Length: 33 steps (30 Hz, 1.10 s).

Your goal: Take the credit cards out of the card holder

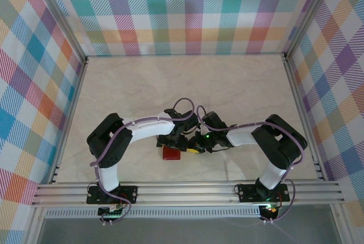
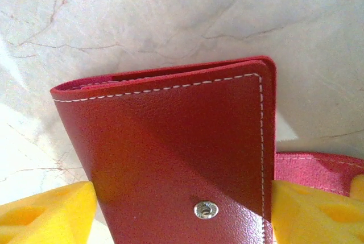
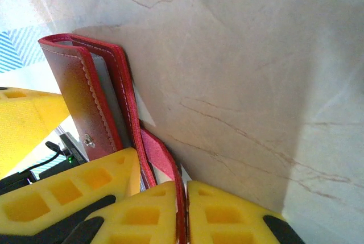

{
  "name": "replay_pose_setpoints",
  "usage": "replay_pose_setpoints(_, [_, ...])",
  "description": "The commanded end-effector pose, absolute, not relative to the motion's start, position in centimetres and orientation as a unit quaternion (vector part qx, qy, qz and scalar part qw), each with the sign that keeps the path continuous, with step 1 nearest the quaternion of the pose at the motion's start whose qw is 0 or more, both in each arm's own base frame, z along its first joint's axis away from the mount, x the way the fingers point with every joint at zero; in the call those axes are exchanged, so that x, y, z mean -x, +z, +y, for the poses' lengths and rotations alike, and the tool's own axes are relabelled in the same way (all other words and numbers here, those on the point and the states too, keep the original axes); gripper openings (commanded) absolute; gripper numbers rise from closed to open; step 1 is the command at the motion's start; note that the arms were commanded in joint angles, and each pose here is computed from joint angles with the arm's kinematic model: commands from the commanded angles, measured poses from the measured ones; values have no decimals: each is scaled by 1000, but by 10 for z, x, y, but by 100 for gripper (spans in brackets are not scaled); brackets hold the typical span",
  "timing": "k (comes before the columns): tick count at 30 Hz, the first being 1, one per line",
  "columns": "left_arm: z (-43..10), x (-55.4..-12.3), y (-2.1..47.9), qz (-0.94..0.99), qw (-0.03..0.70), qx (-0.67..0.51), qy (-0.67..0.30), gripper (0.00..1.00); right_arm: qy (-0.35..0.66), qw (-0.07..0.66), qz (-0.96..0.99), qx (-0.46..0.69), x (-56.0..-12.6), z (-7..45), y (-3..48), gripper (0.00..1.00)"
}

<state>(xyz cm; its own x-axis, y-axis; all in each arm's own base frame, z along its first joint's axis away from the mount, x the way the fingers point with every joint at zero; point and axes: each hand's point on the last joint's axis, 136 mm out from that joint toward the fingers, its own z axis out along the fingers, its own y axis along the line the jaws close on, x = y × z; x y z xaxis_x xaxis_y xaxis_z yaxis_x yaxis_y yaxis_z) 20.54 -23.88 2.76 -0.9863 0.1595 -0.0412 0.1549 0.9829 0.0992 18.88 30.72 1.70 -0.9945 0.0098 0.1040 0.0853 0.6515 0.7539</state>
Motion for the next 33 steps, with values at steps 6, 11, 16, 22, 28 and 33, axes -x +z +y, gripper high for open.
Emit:
replay_pose_setpoints(6, [-225, -204, 63, 992, 61, -88, 62, 78, -364, 42, -929, 42, -181, 293, -15, 13])
replay_pose_setpoints(11, [-218, -204, 75, 991, 75, -88, 65, 78, -362, 41, -931, 42, -182, 293, -14, 13])
replay_pose_setpoints(16, [-211, -205, 88, 990, 93, -86, 64, 73, -357, 42, -932, 44, -184, 293, -14, 13])
replay_pose_setpoints(22, [-212, -207, 94, 990, 105, -87, 30, 73, -351, 46, -934, 45, -184, 293, -15, 13])
replay_pose_setpoints(28, [-243, -204, 75, 993, 70, -95, -30, 72, -346, 47, -936, 49, -184, 291, -17, 12])
replay_pose_setpoints(33, [-245, -203, 55, 994, 51, -94, -18, 72, -321, 44, -944, 60, -184, 283, -22, 8])
